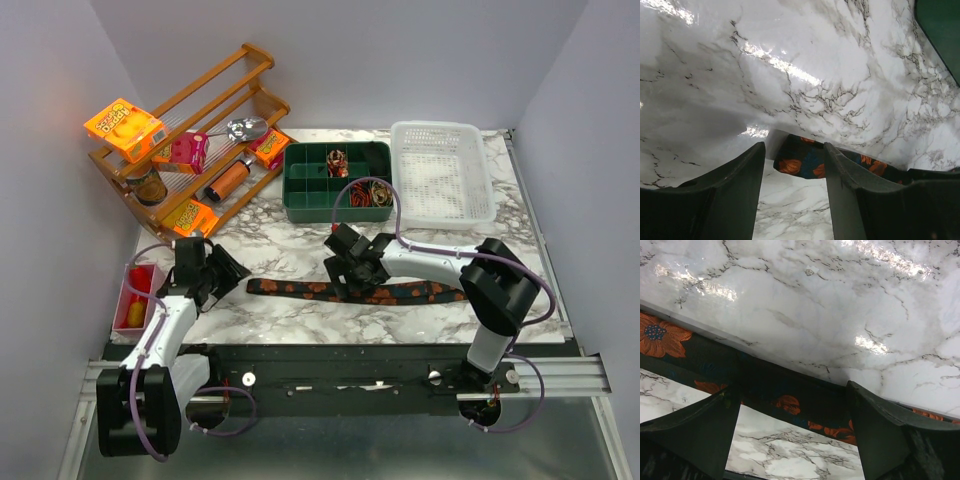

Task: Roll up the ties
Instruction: Flatten out the tie at the center of the board, then roll the tie at the center of the board.

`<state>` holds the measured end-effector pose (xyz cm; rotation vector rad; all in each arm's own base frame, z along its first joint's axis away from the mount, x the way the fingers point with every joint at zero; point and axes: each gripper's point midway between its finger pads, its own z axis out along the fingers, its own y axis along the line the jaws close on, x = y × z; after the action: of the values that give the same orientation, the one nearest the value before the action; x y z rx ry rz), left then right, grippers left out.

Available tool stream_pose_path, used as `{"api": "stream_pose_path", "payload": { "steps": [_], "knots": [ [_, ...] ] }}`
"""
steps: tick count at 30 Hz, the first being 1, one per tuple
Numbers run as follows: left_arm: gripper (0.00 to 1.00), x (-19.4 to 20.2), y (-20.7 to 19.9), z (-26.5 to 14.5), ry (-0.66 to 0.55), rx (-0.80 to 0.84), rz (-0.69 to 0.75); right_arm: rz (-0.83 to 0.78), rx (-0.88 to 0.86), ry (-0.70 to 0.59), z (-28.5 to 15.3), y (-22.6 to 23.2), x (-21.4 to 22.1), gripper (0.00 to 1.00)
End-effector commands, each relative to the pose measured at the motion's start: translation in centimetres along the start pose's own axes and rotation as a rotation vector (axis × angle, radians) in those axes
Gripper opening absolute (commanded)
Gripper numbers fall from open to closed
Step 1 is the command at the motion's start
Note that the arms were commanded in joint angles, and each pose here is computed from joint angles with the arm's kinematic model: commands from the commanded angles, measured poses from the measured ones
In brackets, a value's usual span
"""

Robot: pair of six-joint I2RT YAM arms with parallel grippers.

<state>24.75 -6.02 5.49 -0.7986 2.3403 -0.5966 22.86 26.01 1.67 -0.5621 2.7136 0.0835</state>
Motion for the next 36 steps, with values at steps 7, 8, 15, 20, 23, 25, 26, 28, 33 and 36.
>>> {"api": "stream_pose_path", "payload": {
  "steps": [7, 8, 15, 20, 23, 25, 26, 28, 33, 36],
  "knots": [
    [0.6, 0.3, -1.0, 0.2, -0.046, 0.125, 0.03, -0.158, 0.144, 0.092, 0.8, -3.6, 2.9, 0.95],
    [0.6, 0.2, -1.1, 0.1, -0.049, 0.127, 0.032, -0.183, 0.137, 0.092, 0.6, -3.6, 2.9, 0.96],
    [0.6, -0.5, -1.4, -0.5, -0.085, 0.134, 0.037, -0.27, 0.109, 0.089, -0.2, -3.9, 3.0, 0.99],
    [0.61, -0.2, -1.7, -0.2, -0.06, 0.151, 0.044, -0.289, 0.109, 0.068, -1.4, -4.2, 2.4, 0.99],
    [0.6, 0.3, -2.0, 0.1, -0.035, 0.181, 0.049, -0.287, 0.058, 0.023, -2.8, -3.3, 1.3, 0.99],
    [0.6, 0.5, -2.4, 0.2, -0.03, 0.213, 0.056, -0.284, 0.019, -0.001, -3.5, -2.6, 0.6, 0.99],
    [0.6, 0.7, -2.5, 0.2, -0.027, 0.224, 0.06, -0.286, -0.023, -0.023, -4.1, -1.7, -0.1, 0.99],
    [0.59, 0.8, -2.7, 0.3, -0.023, 0.238, 0.068, -0.283, -0.07, -0.058, -5.0, -0.7, -1.2, 0.99],
    [0.58, 1.5, -2.4, 0.6, -0.005, 0.227, 0.065, -0.271, -0.232, -0.122, -6.4, 3.3, -4.0, 0.96],
    [0.58, 1.4, -2.0, 0.5, -0.019, 0.206, 0.05, -0.291, -0.301, -0.121, -6.0, 6.1, -4.6, 0.93]
  ]
}}
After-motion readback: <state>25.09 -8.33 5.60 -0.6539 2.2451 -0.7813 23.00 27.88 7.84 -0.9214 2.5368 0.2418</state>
